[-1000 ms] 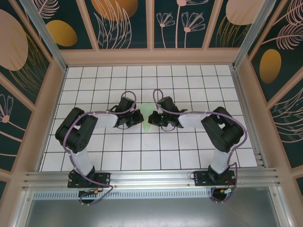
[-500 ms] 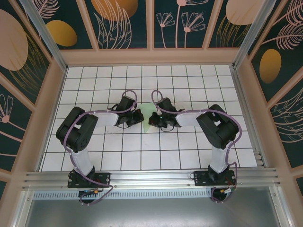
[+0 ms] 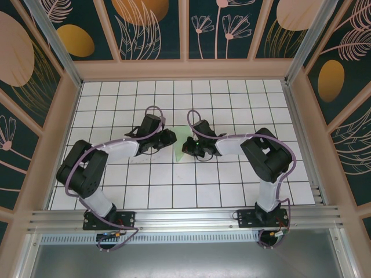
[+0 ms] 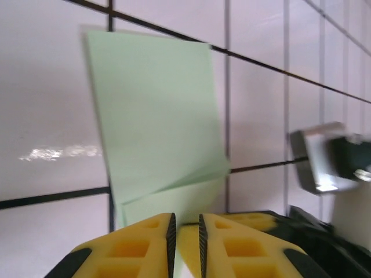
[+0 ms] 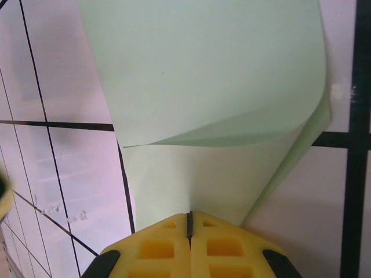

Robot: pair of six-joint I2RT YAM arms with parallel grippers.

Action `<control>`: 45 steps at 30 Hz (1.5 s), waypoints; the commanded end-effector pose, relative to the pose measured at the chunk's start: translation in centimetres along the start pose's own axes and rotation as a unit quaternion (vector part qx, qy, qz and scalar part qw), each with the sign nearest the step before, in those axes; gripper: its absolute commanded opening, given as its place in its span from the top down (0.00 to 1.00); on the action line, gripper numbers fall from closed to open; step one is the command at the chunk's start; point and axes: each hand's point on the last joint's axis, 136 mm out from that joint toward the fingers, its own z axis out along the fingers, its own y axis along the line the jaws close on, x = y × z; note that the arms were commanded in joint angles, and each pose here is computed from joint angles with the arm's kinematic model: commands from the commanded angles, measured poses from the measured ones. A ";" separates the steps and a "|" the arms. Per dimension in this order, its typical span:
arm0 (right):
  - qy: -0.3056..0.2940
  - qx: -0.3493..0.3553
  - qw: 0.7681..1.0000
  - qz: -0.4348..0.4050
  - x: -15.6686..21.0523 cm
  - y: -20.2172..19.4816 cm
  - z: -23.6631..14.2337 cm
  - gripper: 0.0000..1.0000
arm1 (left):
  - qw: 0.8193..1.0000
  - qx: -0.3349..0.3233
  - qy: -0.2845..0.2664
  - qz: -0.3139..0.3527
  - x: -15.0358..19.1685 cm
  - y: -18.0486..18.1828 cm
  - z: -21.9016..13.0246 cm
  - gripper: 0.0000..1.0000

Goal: Fold a paper plane with a square sheet of paper (pick it up from the middle)
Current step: Third fold the triangle at the center of the table.

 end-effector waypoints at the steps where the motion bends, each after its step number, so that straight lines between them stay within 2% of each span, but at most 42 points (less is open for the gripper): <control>1: 0.013 0.051 0.998 0.040 1.0 -3.4 0.4 1.00 | 0.999 0.037 0.025 -0.024 2.4 -0.9 -0.1 0.84; 7: 0.016 0.049 0.997 0.049 1.1 -3.4 0.4 1.00 | 0.996 0.046 0.067 -0.047 5.6 -0.5 0.8 1.00; 17: 0.018 0.047 0.997 0.056 1.1 -3.5 0.5 1.00 | 0.993 0.028 0.099 -0.062 7.7 0.9 1.8 1.00; 25: 0.018 0.037 0.998 0.048 0.9 -3.0 0.4 1.00 | 0.990 -0.024 0.119 -0.072 9.3 4.1 2.7 1.00; 35: -0.022 -0.035 0.998 -0.057 -1.7 2.0 -2.0 1.00 | 0.986 -0.084 0.120 -0.074 10.4 7.2 2.3 1.00; 40: -0.040 -0.017 0.996 -0.075 -2.1 1.3 -2.9 1.00 | 0.986 -0.092 0.117 -0.075 10.5 7.6 2.2 1.00; 45: -0.028 0.004 0.995 -0.098 -1.3 0.4 -2.1 1.00 | 0.985 -0.099 0.116 -0.076 10.5 7.8 2.2 1.00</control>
